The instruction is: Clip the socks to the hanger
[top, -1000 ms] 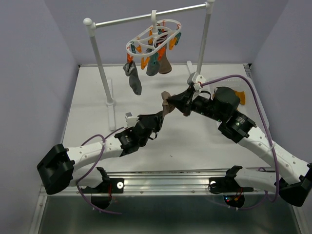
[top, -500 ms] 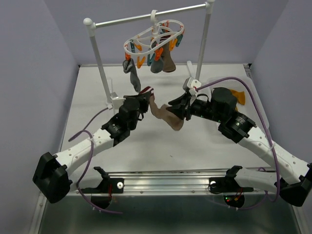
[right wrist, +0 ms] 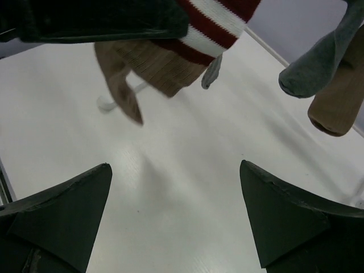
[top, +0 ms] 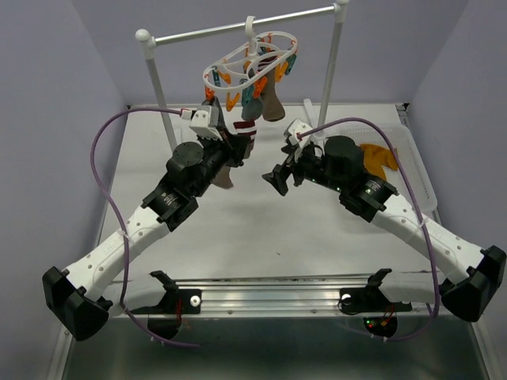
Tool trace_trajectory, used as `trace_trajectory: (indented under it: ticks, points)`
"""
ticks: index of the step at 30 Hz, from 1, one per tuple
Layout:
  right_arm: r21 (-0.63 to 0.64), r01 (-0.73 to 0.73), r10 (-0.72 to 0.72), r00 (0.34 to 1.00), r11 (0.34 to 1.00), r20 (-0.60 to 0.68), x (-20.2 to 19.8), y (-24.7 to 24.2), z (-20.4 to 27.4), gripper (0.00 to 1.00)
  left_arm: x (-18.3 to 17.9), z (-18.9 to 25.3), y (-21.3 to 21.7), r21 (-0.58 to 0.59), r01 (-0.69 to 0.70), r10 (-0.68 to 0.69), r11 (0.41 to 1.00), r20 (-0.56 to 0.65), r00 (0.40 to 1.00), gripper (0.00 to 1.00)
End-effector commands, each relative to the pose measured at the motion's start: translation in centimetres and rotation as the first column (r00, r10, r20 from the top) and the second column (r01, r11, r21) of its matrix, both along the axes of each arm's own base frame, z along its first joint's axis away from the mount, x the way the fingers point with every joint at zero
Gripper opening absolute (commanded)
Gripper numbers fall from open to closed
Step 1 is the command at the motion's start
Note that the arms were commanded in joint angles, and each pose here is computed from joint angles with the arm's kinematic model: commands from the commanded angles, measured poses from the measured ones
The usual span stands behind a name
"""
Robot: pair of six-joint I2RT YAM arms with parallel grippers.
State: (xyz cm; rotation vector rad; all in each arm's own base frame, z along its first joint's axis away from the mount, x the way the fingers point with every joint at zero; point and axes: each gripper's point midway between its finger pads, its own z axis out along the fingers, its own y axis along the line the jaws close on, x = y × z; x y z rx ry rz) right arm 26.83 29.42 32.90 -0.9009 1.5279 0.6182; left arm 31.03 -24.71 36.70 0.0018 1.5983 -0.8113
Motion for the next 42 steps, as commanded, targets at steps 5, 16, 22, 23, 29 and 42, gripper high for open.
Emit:
trace_trajectory:
  ticks: [5,16,22,23,29,42]
  points:
    - [0.204,0.261,-0.25,0.965,0.943,-0.079,9.1,-1.9,5.8,1.0,-1.7,1.5,3.7,0.358,-0.07,-0.042,0.931,0.294,0.955,0.0]
    - [0.367,0.429,-0.389,0.903,0.825,-0.182,13.6,-1.9,6.8,1.0,-2.2,1.2,5.6,0.515,-0.148,-0.147,0.845,0.488,0.86,0.0]
    - [0.357,0.498,-0.448,0.867,0.79,-0.218,14.3,-2.8,5.0,1.0,1.2,4.4,9.9,0.402,-0.326,0.094,0.856,0.498,0.862,0.0]
    - [0.359,0.513,-0.466,0.858,0.78,-0.215,14.8,-3.3,5.1,1.0,1.7,5.2,9.8,0.387,-0.322,0.096,0.864,0.502,0.859,0.0]
    - [0.386,0.536,-0.496,0.844,0.751,-0.206,17.0,-4.4,6.4,1.0,6.4,6.9,11.6,0.349,-0.394,0.218,0.85,0.447,0.867,0.0]
    - [0.363,0.502,-0.467,0.865,0.785,-0.185,19.3,-3.1,6.0,1.0,9.9,6.9,11.6,0.331,-0.375,0.212,0.866,0.436,0.875,0.0]
